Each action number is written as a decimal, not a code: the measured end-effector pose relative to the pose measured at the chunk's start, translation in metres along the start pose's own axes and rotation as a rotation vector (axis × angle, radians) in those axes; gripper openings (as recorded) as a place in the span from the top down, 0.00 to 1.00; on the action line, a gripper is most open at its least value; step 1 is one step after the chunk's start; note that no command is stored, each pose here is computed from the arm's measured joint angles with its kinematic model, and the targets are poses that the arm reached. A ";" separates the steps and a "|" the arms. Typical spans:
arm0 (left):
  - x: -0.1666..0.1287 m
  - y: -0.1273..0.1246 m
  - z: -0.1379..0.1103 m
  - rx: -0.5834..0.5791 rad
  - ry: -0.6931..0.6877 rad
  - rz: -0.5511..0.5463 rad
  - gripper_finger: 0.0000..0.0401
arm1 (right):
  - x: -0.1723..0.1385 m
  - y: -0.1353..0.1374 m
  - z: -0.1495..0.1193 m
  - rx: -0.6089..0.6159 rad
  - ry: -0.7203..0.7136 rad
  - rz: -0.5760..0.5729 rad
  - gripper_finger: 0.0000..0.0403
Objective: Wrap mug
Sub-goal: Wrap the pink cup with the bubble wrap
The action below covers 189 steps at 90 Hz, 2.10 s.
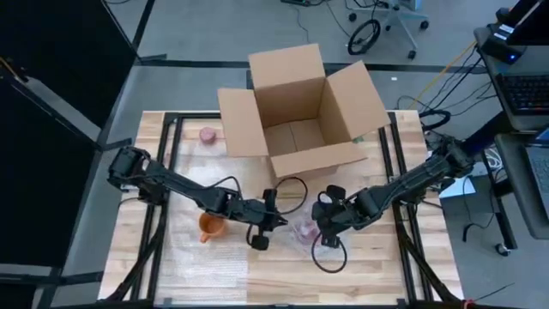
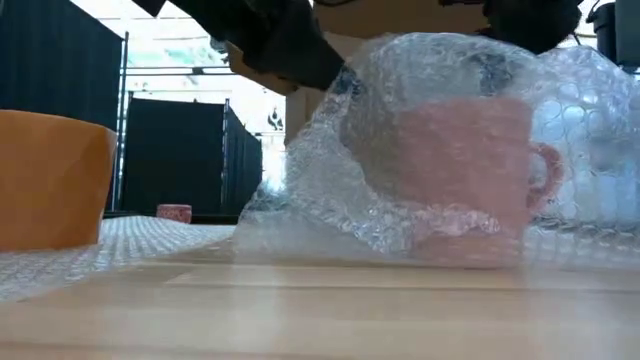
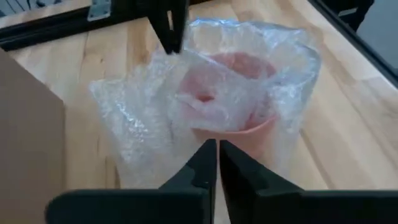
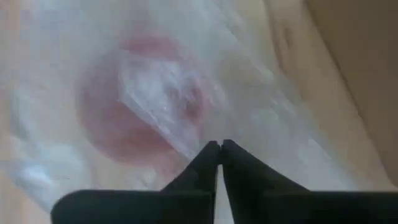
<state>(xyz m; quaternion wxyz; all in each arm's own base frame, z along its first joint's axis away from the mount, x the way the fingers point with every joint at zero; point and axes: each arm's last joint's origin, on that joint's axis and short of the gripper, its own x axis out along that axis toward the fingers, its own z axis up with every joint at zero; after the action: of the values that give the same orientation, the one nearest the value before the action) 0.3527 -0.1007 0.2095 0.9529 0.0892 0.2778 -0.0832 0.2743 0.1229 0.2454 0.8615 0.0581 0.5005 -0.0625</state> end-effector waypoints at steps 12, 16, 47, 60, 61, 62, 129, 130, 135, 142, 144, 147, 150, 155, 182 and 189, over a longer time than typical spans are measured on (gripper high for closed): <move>0.000 0.000 0.000 -0.002 0.004 0.000 0.99 | -0.001 0.004 0.007 -0.015 -0.060 0.040 0.99; 0.000 0.000 -0.001 -0.002 0.007 0.001 0.99 | -0.001 0.005 0.008 -0.025 -0.066 0.048 0.99; 0.001 0.003 -0.001 -0.006 0.009 0.007 1.00 | 0.040 0.011 0.008 -0.062 0.024 0.076 1.00; 0.001 0.003 -0.001 -0.006 0.010 0.007 1.00 | 0.063 0.015 0.002 -0.085 0.110 0.080 1.00; 0.001 0.003 -0.001 -0.006 0.010 0.007 1.00 | 0.064 0.015 0.002 -0.087 0.115 0.078 1.00; 0.001 0.003 -0.001 -0.006 0.010 0.007 1.00 | 0.065 0.015 0.001 -0.089 0.120 0.076 1.00; 0.014 0.005 0.010 0.006 -0.199 -0.079 1.00 | 0.072 0.016 -0.001 -0.094 0.141 0.088 1.00; 0.015 0.005 0.010 0.006 -0.199 -0.079 1.00 | 0.072 0.016 -0.001 -0.094 0.143 0.087 1.00; 0.018 0.005 0.009 0.006 -0.188 -0.081 1.00 | 0.072 0.015 -0.001 -0.093 0.147 0.089 1.00; 0.029 0.003 0.009 0.007 -0.167 -0.084 1.00 | 0.073 0.014 -0.003 -0.099 0.167 0.092 1.00; 0.032 0.002 0.010 0.008 -0.160 -0.090 1.00 | 0.073 0.014 -0.003 -0.100 0.168 0.091 1.00; 0.036 0.001 0.012 0.009 -0.150 -0.092 1.00 | 0.073 0.015 -0.001 -0.095 0.144 0.096 1.00; 0.042 0.000 0.013 0.011 -0.133 -0.095 1.00 | 0.073 0.016 0.003 -0.088 0.116 0.100 1.00; 0.048 0.000 0.017 0.014 -0.098 -0.096 1.00 | 0.072 0.015 0.005 -0.083 0.097 0.096 1.00; 0.054 -0.001 0.020 0.039 0.014 -0.097 1.00 | 0.073 0.013 0.006 -0.092 0.096 0.103 1.00; 0.054 0.001 0.017 0.042 0.051 -0.077 1.00 | 0.072 0.014 0.008 -0.099 0.086 0.107 1.00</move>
<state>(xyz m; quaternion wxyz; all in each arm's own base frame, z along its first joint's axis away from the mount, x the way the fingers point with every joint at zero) 0.4062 -0.1096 0.1939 0.9395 0.1004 0.3034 -0.1235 0.3183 0.1314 0.1871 0.8432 0.0448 0.5356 0.0109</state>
